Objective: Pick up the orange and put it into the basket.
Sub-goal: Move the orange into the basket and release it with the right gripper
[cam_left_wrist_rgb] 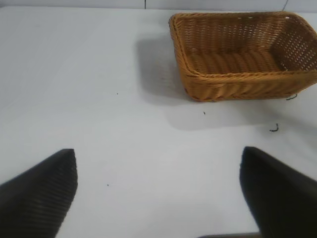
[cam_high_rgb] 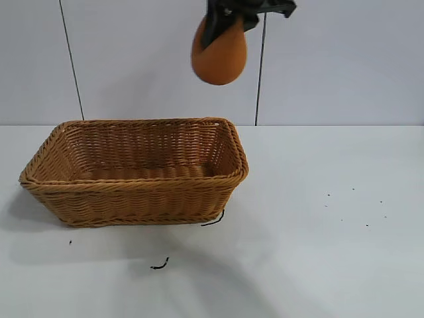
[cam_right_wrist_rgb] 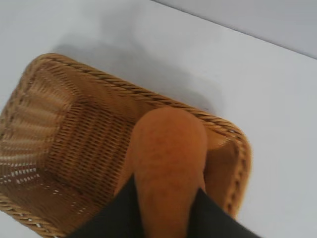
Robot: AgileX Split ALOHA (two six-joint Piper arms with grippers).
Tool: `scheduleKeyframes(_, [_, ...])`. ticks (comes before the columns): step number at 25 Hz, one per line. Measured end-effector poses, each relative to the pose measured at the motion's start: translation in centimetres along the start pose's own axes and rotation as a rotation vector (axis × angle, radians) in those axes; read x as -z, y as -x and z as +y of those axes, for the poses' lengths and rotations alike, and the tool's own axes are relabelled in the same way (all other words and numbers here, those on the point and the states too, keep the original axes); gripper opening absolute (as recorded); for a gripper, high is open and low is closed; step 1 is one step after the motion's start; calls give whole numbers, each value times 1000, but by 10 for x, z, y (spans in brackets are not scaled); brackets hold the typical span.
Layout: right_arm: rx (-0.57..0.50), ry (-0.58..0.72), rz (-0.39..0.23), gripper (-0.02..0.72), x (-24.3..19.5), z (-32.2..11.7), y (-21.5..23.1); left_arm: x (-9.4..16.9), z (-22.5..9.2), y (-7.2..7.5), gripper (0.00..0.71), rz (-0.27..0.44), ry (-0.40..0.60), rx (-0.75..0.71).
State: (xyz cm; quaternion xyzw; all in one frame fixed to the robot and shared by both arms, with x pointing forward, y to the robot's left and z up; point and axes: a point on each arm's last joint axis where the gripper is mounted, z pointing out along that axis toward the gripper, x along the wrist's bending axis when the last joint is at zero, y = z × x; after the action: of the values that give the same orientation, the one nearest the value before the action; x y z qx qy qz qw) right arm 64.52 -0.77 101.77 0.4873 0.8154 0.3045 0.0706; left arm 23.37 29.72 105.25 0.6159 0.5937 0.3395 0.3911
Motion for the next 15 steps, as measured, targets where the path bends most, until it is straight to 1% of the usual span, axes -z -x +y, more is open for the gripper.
scheduleKeyframes(6, [-13, -104, -19, 89, -60, -26, 9, 0, 0, 0, 639, 1, 0, 0])
scheduleKeyframes(8, [-16, -129, -22, 138, -69, -32, 10, 0, 0, 0, 639, 1, 0, 0])
scheduleKeyframes(9, [-16, -133, -22, 193, -71, -33, 11, 0, 0, 0, 639, 1, 0, 0])
scheduleKeyframes(10, [-16, -131, -22, 271, -70, -33, 11, 0, 0, 0, 639, 1, 0, 0])
scheduleKeyframes(13, [-13, -112, -19, 545, -66, -26, 9, 0, 0, 0, 639, 1, 0, 0])
scheduleKeyframes(14, [-11, -110, -17, 606, -64, -24, 8, 0, 0, 0, 639, 1, 0, 0])
scheduleKeyframes(15, [-9, -112, -15, 642, -60, -20, 7, 0, 0, 0, 639, 1, 0, 0])
